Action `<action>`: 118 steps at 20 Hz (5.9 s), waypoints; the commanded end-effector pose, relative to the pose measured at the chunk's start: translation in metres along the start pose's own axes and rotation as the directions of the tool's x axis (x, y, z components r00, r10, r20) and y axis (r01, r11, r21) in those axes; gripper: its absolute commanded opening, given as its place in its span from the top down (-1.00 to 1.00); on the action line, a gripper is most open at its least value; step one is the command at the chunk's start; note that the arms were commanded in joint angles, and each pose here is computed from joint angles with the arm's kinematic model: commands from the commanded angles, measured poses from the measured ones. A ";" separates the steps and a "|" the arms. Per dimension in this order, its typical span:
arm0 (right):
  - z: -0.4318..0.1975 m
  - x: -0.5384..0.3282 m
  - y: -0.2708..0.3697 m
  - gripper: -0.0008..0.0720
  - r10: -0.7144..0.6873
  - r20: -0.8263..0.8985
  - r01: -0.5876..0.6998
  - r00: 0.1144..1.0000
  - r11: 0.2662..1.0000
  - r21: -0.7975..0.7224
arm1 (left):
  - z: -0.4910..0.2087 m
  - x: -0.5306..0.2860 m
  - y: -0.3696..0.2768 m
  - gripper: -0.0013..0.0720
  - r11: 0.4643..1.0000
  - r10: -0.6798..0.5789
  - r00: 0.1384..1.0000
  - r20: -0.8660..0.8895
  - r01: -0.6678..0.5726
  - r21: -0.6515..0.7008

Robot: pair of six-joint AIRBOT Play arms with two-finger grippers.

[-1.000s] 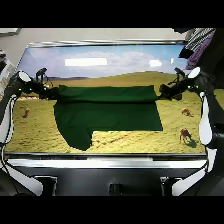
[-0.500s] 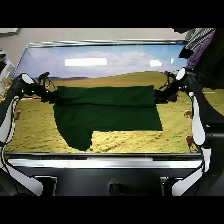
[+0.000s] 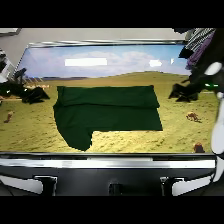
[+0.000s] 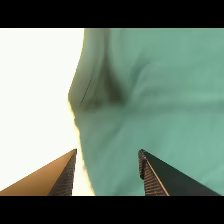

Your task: Fold the clothes and pants, and hang the long-sleeved shirts on hangers.

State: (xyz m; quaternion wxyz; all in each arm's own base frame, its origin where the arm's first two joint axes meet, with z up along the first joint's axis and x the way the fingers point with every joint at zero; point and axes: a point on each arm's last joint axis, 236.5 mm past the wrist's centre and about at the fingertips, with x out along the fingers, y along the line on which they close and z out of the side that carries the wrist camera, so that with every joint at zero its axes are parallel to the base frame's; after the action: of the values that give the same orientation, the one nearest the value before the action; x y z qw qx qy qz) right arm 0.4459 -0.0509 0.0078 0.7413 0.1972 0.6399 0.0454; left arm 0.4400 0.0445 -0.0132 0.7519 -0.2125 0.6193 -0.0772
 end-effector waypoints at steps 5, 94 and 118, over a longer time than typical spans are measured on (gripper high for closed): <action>-0.082 0.012 -0.001 -0.34 0.224 -0.078 -0.209 0.972 0.965 0.160 | -0.158 0.024 -0.007 -0.27 0.951 -0.145 0.989 -0.004 0.138 -0.276; -0.159 -0.024 0.044 0.91 0.166 0.027 -0.166 0.986 0.986 0.026 | -0.220 -0.042 -0.063 0.93 0.988 -0.031 0.994 -0.109 0.014 -0.152; -0.054 0.090 0.037 -0.19 0.121 0.012 -0.122 0.993 0.987 0.101 | 0.023 0.085 -0.068 0.30 0.998 0.029 0.982 -0.187 -0.019 0.054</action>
State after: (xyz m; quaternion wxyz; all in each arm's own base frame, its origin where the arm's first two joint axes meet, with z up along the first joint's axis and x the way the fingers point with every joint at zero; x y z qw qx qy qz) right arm 0.4233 0.0170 -0.0817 0.7497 0.2621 0.6061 0.0425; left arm 0.4835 -0.0473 -0.0610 0.6870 -0.1832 0.6954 -0.1050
